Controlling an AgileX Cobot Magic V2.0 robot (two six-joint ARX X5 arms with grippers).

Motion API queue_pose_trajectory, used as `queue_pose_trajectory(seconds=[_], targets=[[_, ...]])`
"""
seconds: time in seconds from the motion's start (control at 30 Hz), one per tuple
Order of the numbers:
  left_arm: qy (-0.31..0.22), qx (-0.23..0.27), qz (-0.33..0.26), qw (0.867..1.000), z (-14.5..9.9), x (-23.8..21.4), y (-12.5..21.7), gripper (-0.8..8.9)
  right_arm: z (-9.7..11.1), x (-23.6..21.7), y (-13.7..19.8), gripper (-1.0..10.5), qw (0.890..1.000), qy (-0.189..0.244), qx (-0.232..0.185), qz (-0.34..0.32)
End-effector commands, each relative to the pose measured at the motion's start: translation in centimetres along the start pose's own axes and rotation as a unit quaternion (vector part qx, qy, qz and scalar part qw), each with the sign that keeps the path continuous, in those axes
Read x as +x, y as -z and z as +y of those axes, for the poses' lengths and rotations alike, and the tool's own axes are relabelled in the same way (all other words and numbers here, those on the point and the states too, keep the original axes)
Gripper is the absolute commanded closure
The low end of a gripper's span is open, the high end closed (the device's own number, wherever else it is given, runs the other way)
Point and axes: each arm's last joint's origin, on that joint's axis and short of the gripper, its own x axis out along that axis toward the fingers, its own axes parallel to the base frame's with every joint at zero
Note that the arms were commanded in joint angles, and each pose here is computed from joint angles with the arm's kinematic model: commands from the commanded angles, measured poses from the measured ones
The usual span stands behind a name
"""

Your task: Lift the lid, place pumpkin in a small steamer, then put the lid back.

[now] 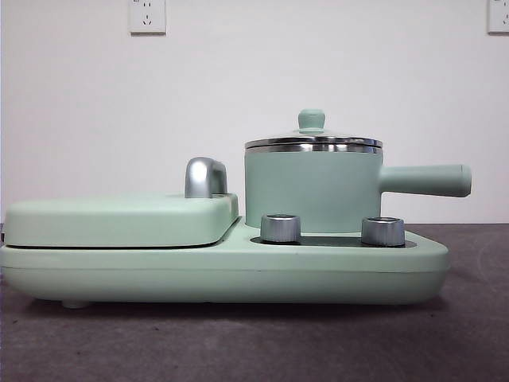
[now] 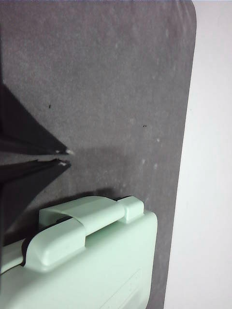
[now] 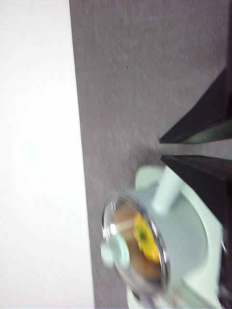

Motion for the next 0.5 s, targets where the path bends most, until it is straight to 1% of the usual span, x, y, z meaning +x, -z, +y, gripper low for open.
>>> queue_pose_trajectory(seconds=[0.03,0.17,0.37,0.5], targets=[[-0.002,0.006,0.013,1.000,0.1,0.2,0.7,7.94,-0.7,1.0,1.7,9.1,0.999,0.018,-0.019,-0.018],[-0.002,0.006,0.013,1.000,0.1,0.2,0.7,7.94,-1.8,2.3,4.6,9.3,0.998,0.039,-0.048,-0.004],[-0.002,0.006,0.013,1.000,0.1,0.2,0.7,7.94,-2.8,3.4,7.6,9.3,0.997,0.059,-0.051,-0.020],[-0.002,0.006,0.013,1.000,0.1,0.2,0.7,7.94,-3.3,3.7,9.1,9.3,0.995,0.082,-0.050,-0.011]])
